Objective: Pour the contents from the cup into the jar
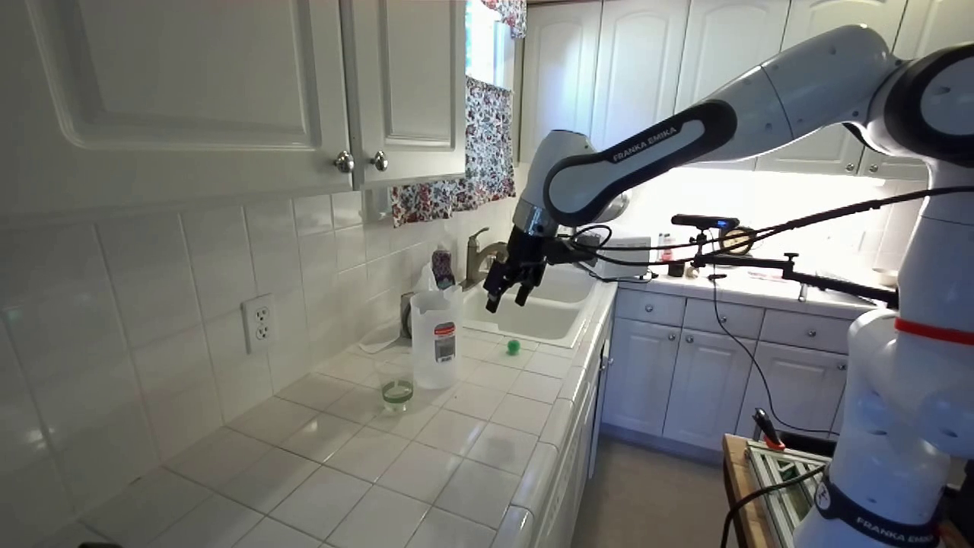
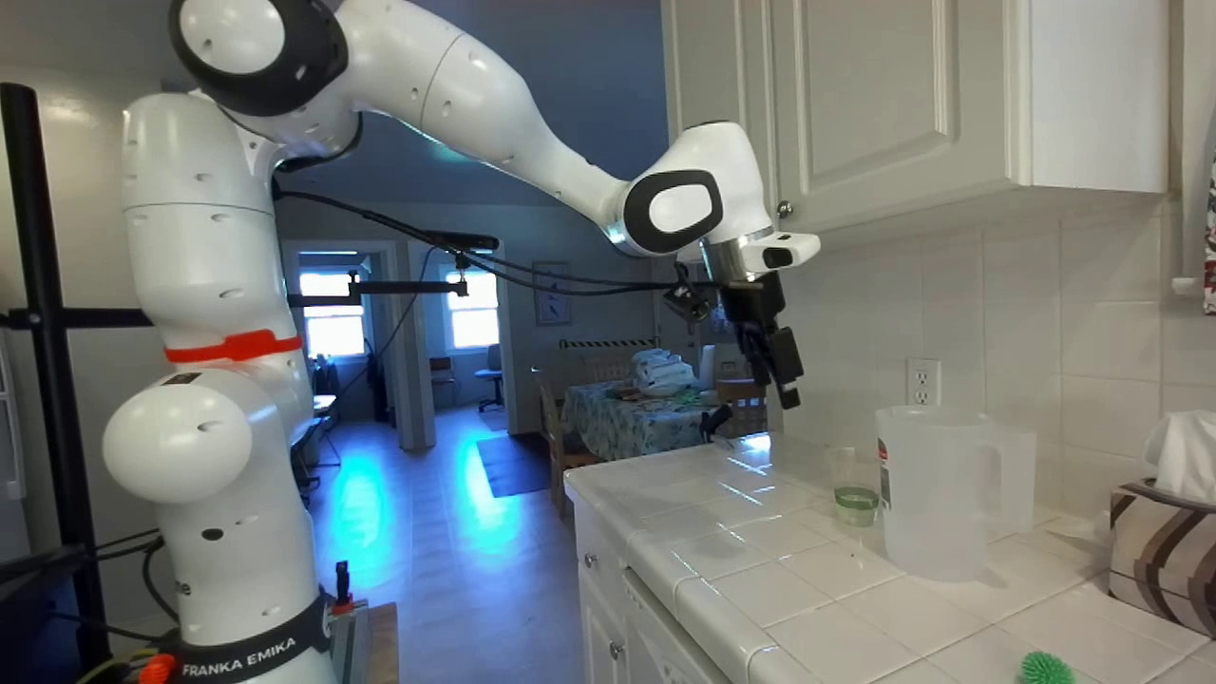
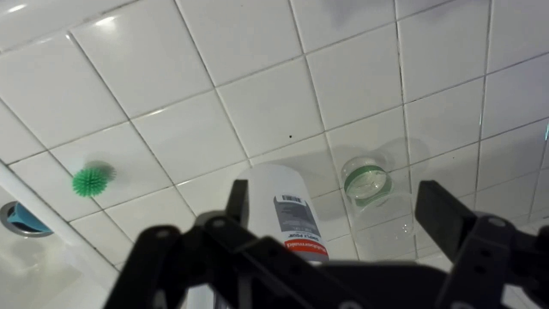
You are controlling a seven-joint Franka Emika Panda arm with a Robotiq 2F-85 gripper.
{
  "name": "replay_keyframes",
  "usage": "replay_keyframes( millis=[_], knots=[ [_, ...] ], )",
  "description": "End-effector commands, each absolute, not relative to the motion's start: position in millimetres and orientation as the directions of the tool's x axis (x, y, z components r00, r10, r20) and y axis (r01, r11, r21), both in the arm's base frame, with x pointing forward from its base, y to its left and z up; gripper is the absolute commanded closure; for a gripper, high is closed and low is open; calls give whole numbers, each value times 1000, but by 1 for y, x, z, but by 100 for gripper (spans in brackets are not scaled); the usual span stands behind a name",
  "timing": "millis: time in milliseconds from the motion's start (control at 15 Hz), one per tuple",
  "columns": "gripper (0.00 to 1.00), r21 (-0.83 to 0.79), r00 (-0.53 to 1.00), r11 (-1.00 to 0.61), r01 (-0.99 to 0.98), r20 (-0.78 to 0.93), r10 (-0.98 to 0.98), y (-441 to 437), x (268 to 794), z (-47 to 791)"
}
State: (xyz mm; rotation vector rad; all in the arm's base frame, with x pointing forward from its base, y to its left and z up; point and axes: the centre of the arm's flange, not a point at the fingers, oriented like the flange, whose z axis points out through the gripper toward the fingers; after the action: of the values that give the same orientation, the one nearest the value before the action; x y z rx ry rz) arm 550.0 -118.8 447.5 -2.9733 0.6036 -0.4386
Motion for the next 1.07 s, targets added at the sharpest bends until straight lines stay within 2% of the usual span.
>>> replay_keyframes(
  millis=[0, 267, 333, 600, 1000],
  knots=[
    [0, -152, 857, -877, -457, 191, -479, -113, 593, 444],
    [0, -120, 824, -829, -547, 98, -558, -101, 612, 434],
    [0, -131, 843, -852, -506, 134, -521, -106, 588, 430],
    [0, -126, 834, -840, -528, 110, -541, -101, 598, 428],
    [0, -173, 719, -743, -646, 188, -669, -96, 628, 414]
  ],
)
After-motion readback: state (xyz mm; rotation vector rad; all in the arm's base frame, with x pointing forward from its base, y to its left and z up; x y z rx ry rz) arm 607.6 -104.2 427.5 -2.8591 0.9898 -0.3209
